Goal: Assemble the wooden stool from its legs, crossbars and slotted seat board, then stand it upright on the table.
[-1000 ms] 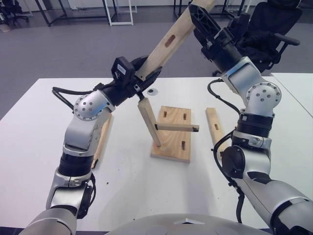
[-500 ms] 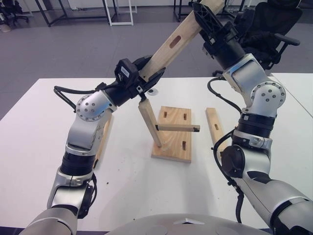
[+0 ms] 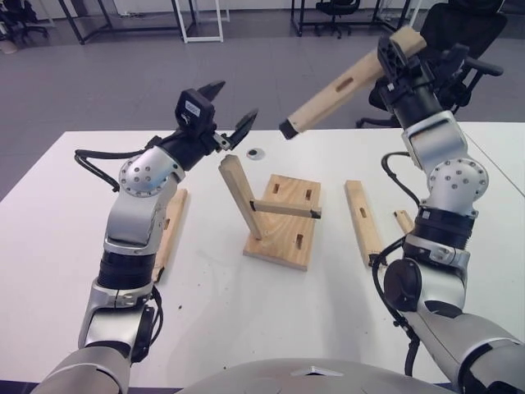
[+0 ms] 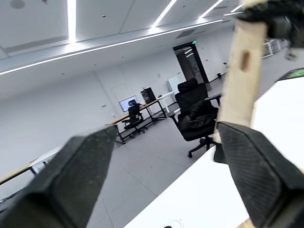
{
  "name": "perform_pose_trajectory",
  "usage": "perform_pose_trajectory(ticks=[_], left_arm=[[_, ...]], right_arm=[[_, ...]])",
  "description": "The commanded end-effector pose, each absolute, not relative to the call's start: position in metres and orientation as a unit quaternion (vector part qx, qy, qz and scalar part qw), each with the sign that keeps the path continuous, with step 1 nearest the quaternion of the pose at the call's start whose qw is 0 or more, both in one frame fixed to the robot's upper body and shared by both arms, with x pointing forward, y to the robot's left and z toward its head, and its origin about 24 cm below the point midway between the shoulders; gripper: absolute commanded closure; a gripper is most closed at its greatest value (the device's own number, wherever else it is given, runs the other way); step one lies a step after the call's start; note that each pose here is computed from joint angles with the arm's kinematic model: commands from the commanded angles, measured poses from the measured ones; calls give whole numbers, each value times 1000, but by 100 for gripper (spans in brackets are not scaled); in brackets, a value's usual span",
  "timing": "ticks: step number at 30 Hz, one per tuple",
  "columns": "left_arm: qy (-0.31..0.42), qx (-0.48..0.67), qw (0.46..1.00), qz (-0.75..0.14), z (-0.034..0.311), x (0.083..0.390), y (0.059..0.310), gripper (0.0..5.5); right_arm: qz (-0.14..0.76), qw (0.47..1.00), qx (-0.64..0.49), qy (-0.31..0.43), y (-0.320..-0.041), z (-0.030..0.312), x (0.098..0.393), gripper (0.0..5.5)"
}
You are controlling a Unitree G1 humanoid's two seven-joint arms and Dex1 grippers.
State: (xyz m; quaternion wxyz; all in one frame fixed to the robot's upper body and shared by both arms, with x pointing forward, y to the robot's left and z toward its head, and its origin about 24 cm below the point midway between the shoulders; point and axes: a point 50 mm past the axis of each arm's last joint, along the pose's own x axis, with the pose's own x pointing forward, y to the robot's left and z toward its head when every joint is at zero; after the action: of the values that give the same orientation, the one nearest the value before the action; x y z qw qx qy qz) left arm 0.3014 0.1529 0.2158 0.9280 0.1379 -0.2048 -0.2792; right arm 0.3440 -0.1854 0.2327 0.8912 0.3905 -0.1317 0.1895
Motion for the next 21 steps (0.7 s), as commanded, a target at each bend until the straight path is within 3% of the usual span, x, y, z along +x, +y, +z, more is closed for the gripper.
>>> perform_pose_trajectory(ticks=[1, 3, 5, 9, 14, 18, 21], left_arm=[[-215, 72, 954, -196, 218, 298, 172, 95], [-210, 41, 962, -169, 217, 292, 180, 92], [-158, 70, 975, -139, 195, 288, 193, 92], [-11, 127, 982, -142, 113, 271, 201, 92], [109, 121, 968, -192, 58, 255, 184, 92], [212, 133, 932, -264, 31, 238, 163, 92], [244, 153, 914, -286, 24, 229, 156, 92]], right_arm=[[55, 915, 386, -100, -215, 189, 334, 449], [4, 922, 372, -104, -230, 177, 324, 449], [-32, 935, 337, -106, -239, 170, 315, 449], [-74, 941, 326, -48, -237, 138, 304, 449], [-95, 923, 373, 6, -230, 100, 306, 449], [-107, 921, 372, -48, -243, 116, 308, 449], [-83, 918, 386, -30, -233, 112, 312, 449]])
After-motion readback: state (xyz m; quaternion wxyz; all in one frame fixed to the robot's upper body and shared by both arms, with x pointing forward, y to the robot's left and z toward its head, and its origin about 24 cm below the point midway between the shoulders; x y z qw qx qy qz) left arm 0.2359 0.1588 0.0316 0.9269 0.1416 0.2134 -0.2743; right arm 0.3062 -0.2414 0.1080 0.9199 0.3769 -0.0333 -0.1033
